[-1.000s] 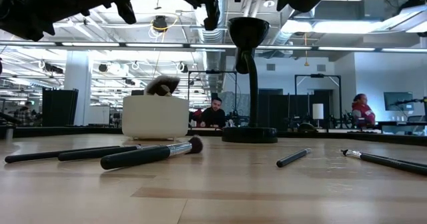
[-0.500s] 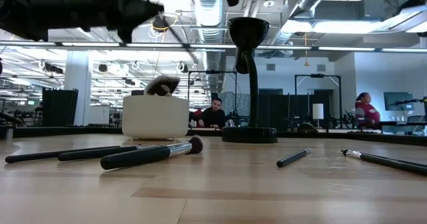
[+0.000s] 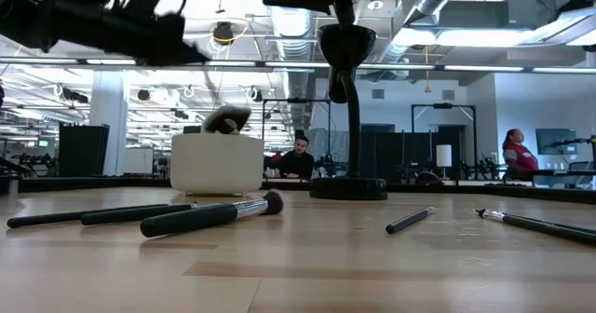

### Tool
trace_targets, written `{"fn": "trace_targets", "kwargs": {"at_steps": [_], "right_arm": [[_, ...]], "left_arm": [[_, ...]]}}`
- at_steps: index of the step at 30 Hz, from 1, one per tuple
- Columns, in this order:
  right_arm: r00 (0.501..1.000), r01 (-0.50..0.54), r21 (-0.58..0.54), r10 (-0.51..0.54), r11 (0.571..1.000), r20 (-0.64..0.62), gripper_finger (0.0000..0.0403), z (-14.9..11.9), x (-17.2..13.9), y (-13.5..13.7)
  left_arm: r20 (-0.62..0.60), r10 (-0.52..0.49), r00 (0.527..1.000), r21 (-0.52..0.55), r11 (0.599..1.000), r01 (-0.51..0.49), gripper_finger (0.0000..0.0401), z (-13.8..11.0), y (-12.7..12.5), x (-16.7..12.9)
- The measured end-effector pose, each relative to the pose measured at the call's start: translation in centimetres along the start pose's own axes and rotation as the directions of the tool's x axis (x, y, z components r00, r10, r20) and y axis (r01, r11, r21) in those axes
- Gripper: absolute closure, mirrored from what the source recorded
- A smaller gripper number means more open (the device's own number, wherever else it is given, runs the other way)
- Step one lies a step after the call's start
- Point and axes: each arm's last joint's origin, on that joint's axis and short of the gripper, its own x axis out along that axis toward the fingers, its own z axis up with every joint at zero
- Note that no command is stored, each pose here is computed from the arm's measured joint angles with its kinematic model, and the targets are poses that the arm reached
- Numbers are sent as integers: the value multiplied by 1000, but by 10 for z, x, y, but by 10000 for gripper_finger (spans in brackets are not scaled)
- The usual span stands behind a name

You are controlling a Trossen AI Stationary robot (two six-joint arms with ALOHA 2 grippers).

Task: Put items in baskets/containers
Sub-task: Put the eyeshadow brush into the organizer

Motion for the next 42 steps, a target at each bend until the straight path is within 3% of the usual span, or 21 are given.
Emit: {"fn": "trace_targets", "kwargs": {"at_steps": [6, 13, 17, 20, 24, 32, 42], "right_arm": [[1000, 25, -2, -25, 1000, -5, 218, -3, 5, -4], [1000, 26, 4, -26, 1000, 5, 219, -1, 5, -5], [1000, 28, 0, -28, 1000, -3, 222, -2, 5, -5], [1000, 28, 0, -28, 1000, -3, 223, -2, 5, -5], [1000, 28, 0, -28, 1000, -4, 221, -2, 5, -5], [1000, 28, 0, -28, 1000, -3, 224, -2, 5, -5], [1000, 26, 82, -25, 996, -16, 218, -3, 5, -5]], "left_arm": [[-108, 66, 992, -5, 998, -67, 381, -10, 3, -4], [-73, 74, 995, -37, 996, -77, 385, -4, 7, -6], [2, 60, 998, -61, 996, -59, 382, 12, 12, -12], [9, 102, 995, -52, 994, -101, 384, 16, 16, -17], [-80, 172, 982, 16, 985, -172, 382, 7, 16, -19], [-200, 101, 975, -17, 994, -106, 380, -14, 6, -12], [-296, 88, 951, -13, 995, -97, 325, -33, 2, 1]]}}
